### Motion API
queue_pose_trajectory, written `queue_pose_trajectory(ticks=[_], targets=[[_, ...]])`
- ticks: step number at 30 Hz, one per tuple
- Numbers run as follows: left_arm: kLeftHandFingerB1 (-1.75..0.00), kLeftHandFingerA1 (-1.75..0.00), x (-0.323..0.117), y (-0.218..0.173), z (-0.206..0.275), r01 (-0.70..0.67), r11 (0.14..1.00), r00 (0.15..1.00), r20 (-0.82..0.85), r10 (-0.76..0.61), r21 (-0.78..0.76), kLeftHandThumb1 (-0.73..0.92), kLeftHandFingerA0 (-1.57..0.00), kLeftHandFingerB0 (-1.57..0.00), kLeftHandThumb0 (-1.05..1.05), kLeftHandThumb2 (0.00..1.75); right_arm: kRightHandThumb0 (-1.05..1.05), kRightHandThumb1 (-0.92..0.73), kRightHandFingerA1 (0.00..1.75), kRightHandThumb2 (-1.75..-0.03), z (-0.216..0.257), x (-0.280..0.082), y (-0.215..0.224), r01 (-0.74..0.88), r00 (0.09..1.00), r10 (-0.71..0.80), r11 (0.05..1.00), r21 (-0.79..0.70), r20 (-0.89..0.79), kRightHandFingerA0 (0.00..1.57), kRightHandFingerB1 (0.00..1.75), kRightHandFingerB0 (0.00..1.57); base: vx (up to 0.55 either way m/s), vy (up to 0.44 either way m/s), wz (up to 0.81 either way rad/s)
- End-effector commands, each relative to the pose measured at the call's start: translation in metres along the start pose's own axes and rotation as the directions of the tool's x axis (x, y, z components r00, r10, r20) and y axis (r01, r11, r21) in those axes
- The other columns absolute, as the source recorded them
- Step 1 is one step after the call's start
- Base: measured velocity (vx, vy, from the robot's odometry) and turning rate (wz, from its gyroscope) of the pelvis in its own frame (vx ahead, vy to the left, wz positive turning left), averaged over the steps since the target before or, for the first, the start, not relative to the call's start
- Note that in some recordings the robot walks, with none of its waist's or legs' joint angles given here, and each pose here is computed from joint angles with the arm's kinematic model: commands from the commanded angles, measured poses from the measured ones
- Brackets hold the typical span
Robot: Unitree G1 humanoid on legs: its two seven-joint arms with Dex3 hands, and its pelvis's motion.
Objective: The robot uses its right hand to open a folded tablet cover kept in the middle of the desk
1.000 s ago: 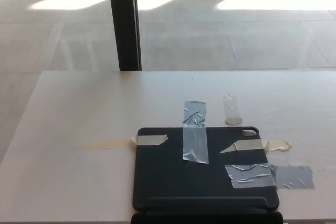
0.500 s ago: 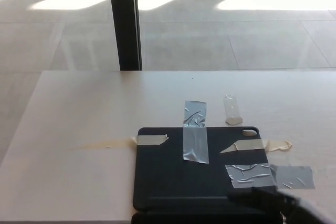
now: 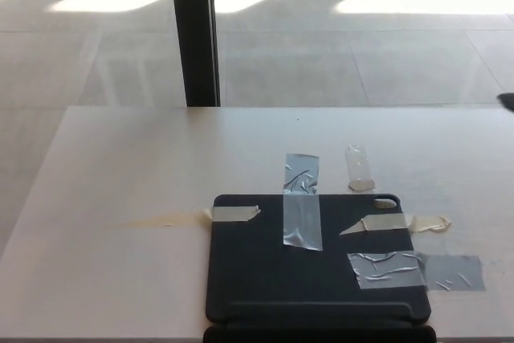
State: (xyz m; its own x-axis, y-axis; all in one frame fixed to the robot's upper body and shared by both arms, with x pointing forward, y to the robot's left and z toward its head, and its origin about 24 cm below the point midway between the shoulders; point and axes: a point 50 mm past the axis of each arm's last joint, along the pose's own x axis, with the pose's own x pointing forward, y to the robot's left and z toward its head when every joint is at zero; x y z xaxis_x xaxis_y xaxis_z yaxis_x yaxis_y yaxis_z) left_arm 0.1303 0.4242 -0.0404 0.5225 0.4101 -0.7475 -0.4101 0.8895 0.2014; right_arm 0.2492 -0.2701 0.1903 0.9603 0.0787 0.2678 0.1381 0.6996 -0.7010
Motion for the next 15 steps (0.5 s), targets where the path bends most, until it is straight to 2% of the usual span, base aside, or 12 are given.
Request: queue_pose_trajectory(ticks=[1, 4, 5, 6, 7, 8, 9, 10, 12, 13, 14, 15], targets=[[-1.03, -1.18, -0.001, 0.004, 0.0, -0.01, 1.0, 1.0, -0.025, 0.01, -0.008, 0.5, -0.43, -0.28, -0.9, 0.74, -0.62, -0.79, 0.63, -0.64, -0.073, -0.05, -0.105, 0.575, 0.8, -0.524, 0.808, 0.125, -0.292, 0.32, 0.43, 0.36, 0.0, 0.0, 0.0], [-1.01, -1.16, -0.001, 0.005, 0.003, -0.005, 1.0, 1.0, -0.013, 0.005, -0.006, 0.51, -0.43, -0.27, -0.9, 0.74, -0.65, -0.8, 0.79, -0.64, -0.094, -0.074, -0.117, 0.677, 0.688, -0.625, 0.735, 0.018, -0.369, 0.3, 0.54, 0.36, 0.0, 0.0, 0.0], [-1.02, -1.16, -0.002, 0.005, 0.003, -0.01, 1.0, 1.0, -0.013, 0.01, -0.005, 0.52, -0.43, -0.28, -0.9, 0.75, -0.7, -0.83, 0.96, -0.65, -0.104, -0.093, -0.119, 0.721, 0.636, -0.652, 0.693, 0.016, -0.414, 0.25, 0.59, 0.3, 0.0, 0.0, 0.0], [-1.02, -1.16, -0.002, 0.005, 0.003, -0.011, 1.0, 1.0, -0.013, 0.011, -0.004, 0.52, -0.43, -0.28, -0.9, 0.75, -0.7, -0.83, 0.96, -0.65, -0.107, -0.099, -0.119, 0.733, 0.62, -0.659, 0.68, 0.014, -0.426, 0.25, 0.59, 0.3, 0.0, 0.0, 0.0], [-1.03, -1.17, -0.001, 0.005, 0.002, -0.012, 1.0, 1.0, -0.014, 0.012, 0.0, 0.51, -0.45, -0.29, -0.92, 0.74, -0.71, -0.81, 0.92, -0.64, -0.124, -0.128, -0.118, 0.828, 0.489, -0.733, 0.56, -0.012, -0.473, 0.33, 0.64, 0.35, 0.0, 0.0, 0.0], [-1.04, -1.17, -0.001, 0.004, 0.0, -0.011, 1.0, 1.0, -0.018, 0.011, 0.005, 0.52, -0.45, -0.29, -0.93, 0.74, -0.69, -0.83, 1.09, -0.63, -0.13, -0.145, -0.114, 0.862, 0.435, -0.74, 0.508, -0.002, -0.513, 0.21, 0.69, 0.27, 0.0, 0.0, 0.0], [-1.04, -1.17, -0.001, 0.004, 0.0, -0.01, 1.0, 1.0, -0.02, 0.01, 0.007, 0.52, -0.45, -0.29, -0.93, 0.74, -0.69, -0.83, 1.09, -0.63, -0.133, -0.152, -0.112, 0.875, 0.41, -0.743, 0.483, 0.001, -0.529, 0.21, 0.69, 0.27, 0.0, 0.0, 0.0], [-1.04, -1.18, -0.001, 0.004, -0.002, -0.013, 1.0, 1.0, -0.024, 0.013, 0.002, 0.51, -0.46, -0.29, -0.94, 0.73, -0.75, -0.85, 0.91, -0.65, -0.139, -0.164, -0.108, 0.875, 0.364, -0.739, 0.479, -0.063, -0.567, 0.23, 0.58, 0.23, 0.0, 0.0, 0.0], [-1.04, -1.18, -0.001, 0.004, -0.002, -0.012, 1.0, 1.0, -0.026, 0.012, 0.002, 0.51, -0.46, -0.29, -0.94, 0.73, -0.75, -0.85, 0.91, -0.65, -0.139, -0.165, -0.109, 0.876, 0.363, -0.741, 0.478, -0.064, -0.566, 0.23, 0.58, 0.23, 0.0, 0.0, 0.0], [-1.04, -1.17, -0.001, 0.003, -0.001, -0.011, 1.0, 1.0, -0.024, 0.011, -0.001, 0.52, -0.45, -0.31, -0.93, 0.73, -0.71, -0.81, 1.51, -0.65, -0.153, -0.184, -0.096, 0.935, 0.217, -0.777, 0.339, -0.102, -0.591, 0.45, 0.57, 0.26, 0.0, 0.0, 0.0], [-1.02, -1.16, -0.001, 0.002, -0.003, -0.01, 1.0, 1.0, -0.026, 0.01, -0.009, 0.52, -0.44, -0.29, -0.91, 0.73, -0.74, -0.69, 1.24, -1.06, -0.159, -0.19, -0.092, 0.949, 0.183, -0.779, 0.298, -0.098, -0.6, 0.78, 0.62, 0.25, 0.0, 0.0, 0.0], [-0.97, -1.13, -0.001, 0.002, -0.003, -0.008, 1.0, 1.0, -0.026, 0.008, -0.01, 0.54, -0.42, -0.23, -0.91, 0.72, -0.78, -0.69, 1.32, -1.08, -0.164, -0.195, -0.088, 0.956, 0.145, -0.774, 0.27, -0.114, -0.616, 0.92, 0.65, 0.31, 0.0, 0.0, 0.0]])
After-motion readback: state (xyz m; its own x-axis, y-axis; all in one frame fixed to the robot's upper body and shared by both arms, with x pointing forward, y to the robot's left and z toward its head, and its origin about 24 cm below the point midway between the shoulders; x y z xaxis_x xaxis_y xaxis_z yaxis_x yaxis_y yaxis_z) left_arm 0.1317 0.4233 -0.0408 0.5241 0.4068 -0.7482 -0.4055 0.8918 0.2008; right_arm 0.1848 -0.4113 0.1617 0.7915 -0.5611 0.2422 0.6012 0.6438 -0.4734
